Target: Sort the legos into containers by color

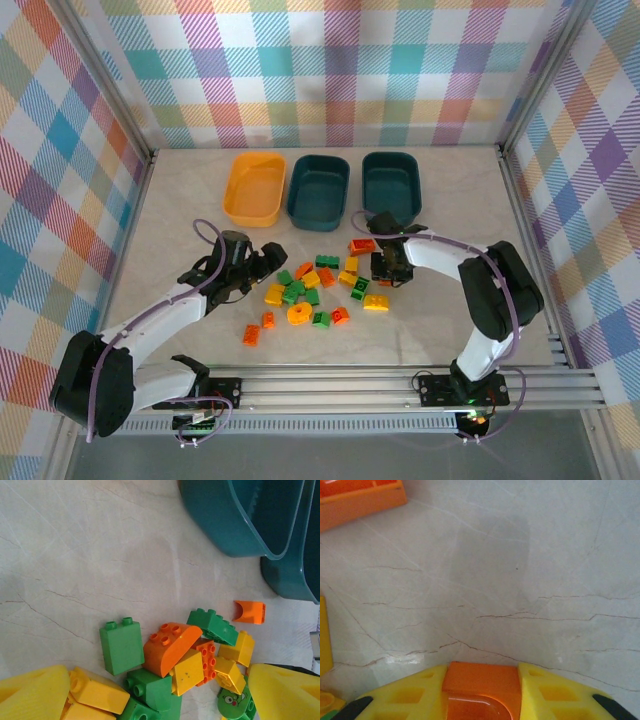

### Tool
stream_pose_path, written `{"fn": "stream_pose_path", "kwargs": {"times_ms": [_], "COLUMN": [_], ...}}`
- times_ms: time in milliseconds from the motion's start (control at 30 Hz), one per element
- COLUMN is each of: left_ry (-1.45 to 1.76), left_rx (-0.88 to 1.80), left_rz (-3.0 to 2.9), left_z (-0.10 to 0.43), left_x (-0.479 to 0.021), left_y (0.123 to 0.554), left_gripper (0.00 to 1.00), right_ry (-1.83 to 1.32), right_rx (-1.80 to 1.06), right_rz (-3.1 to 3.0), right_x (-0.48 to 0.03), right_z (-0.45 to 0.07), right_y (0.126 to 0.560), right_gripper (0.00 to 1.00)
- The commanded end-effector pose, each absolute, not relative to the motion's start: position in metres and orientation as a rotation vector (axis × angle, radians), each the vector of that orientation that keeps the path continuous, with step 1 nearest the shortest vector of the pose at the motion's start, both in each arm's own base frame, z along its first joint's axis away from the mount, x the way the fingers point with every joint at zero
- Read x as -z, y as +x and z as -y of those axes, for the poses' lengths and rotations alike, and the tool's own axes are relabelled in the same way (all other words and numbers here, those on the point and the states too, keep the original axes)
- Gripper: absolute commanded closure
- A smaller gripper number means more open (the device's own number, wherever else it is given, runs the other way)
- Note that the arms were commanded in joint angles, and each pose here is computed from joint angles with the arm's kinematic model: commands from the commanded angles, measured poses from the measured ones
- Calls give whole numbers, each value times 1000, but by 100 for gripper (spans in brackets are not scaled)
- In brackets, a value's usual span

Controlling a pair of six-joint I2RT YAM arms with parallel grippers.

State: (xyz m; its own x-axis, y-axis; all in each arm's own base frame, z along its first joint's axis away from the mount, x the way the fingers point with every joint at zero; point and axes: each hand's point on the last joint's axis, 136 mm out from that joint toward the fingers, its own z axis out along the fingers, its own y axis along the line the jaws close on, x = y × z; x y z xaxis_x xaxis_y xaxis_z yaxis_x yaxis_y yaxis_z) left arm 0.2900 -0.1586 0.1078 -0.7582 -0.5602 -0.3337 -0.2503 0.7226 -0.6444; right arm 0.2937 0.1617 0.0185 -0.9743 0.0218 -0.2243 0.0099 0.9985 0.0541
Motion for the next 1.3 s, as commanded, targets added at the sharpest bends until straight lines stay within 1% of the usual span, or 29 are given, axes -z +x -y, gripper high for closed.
{"fn": "stream_pose_path", "kwargs": {"times_ms": [0,200,400,500,633,733,867,1067,1267], "left_ry": [-590,-581,-576,-567,-535,-484,-462,-458,-444], "left_rx": [790,793,793,802,793,796,787,785,784], "left_rz": [-2375,-2380,-2384,-2390,-2419,-2451,-2464,-2479,-2520], "left_z": [159,160,161,163,165,171,170,172,177], "left_x": [-118,-121,-122,-123,-124,-129,-131,-128,-118], "left_y": [292,292,292,292,292,291,289,290,292], "left_gripper": [7,7,7,7,7,7,7,7,7], "right_ry": [28,28,-29,-34,7,26,50,103,124], "right_rx": [-46,-86,-84,-90,-148,-217,-231,-293,-272], "right_rz": [-2883,-2769,-2636,-2578,-2504,-2510,-2519,-2626,-2674], "right_x": [-23,-60,-109,-133,-161,-162,-154,-115,-98], "right_z": [-159,-163,-171,-173,-171,-172,-166,-156,-152], "right_y": [295,311,345,369,415,443,474,515,536], "right_gripper": [67,69,69,68,67,67,67,66,57]}}
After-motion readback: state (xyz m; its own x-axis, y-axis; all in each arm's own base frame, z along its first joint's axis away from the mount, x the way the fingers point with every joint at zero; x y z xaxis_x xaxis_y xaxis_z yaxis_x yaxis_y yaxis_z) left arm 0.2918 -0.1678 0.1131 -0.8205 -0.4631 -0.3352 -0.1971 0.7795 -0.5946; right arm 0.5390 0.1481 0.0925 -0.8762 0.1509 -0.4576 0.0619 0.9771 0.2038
